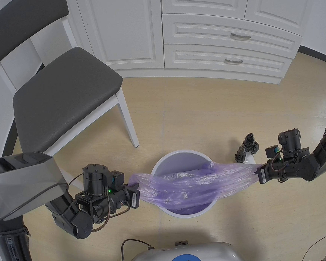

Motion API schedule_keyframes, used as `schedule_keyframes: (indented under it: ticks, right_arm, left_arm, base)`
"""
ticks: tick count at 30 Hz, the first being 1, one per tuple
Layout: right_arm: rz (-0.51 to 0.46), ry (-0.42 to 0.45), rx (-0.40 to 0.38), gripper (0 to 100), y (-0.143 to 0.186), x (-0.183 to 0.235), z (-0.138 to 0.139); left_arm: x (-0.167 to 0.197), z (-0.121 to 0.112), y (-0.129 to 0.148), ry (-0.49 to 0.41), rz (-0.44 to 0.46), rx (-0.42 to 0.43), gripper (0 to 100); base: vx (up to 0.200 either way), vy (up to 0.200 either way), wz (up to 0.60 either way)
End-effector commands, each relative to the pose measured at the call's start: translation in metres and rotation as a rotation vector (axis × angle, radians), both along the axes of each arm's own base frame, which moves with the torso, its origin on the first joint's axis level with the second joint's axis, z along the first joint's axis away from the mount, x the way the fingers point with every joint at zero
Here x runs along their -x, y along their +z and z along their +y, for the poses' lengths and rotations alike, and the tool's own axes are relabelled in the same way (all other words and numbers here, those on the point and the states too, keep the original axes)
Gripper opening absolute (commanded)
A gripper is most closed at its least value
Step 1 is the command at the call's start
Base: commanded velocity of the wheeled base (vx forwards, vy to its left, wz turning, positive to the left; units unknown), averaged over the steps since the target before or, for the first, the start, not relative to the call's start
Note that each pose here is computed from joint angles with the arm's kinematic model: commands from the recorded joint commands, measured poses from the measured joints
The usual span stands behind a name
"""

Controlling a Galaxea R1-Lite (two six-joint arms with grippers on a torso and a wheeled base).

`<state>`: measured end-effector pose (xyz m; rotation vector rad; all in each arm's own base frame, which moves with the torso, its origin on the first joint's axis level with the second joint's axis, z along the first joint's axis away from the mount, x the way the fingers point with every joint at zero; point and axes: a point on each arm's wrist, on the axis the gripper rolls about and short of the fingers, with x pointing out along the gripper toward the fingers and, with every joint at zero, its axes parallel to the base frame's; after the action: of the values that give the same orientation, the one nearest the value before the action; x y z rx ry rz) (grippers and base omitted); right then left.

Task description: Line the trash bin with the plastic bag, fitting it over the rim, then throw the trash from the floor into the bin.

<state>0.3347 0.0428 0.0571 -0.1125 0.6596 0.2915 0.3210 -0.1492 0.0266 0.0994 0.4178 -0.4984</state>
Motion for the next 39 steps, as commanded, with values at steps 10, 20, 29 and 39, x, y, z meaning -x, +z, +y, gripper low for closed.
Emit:
schedule_keyframes:
  ticks: [10,20,29,39]
  right_arm:
    - [0.11,0.167,0.302,0,-0.018,0.032,-0.039]
    - [0.138,0.266,0.384,0,-0.028,0.046,-0.041]
    - [0.159,0.353,0.445,0,-0.036,0.055,-0.041]
    - [0.175,0.371,0.451,0,-0.045,0.05,-0.041]
  left_arm:
    - [0.022,0.025,0.027,-0.033,0.118,-0.156,0]
    - [0.032,0.028,0.014,-0.113,0.144,-0.221,0]
    - [0.035,0.027,-0.003,-0.168,0.177,-0.26,0]
    - [0.019,0.001,-0.03,-0.152,0.06,-0.191,0]
  base:
    - [0.0,0.0,0.0]
    - [0.0,0.0,0.0]
    - [0.0,0.0,0.0]
    - [0.0,0.0,0.0]
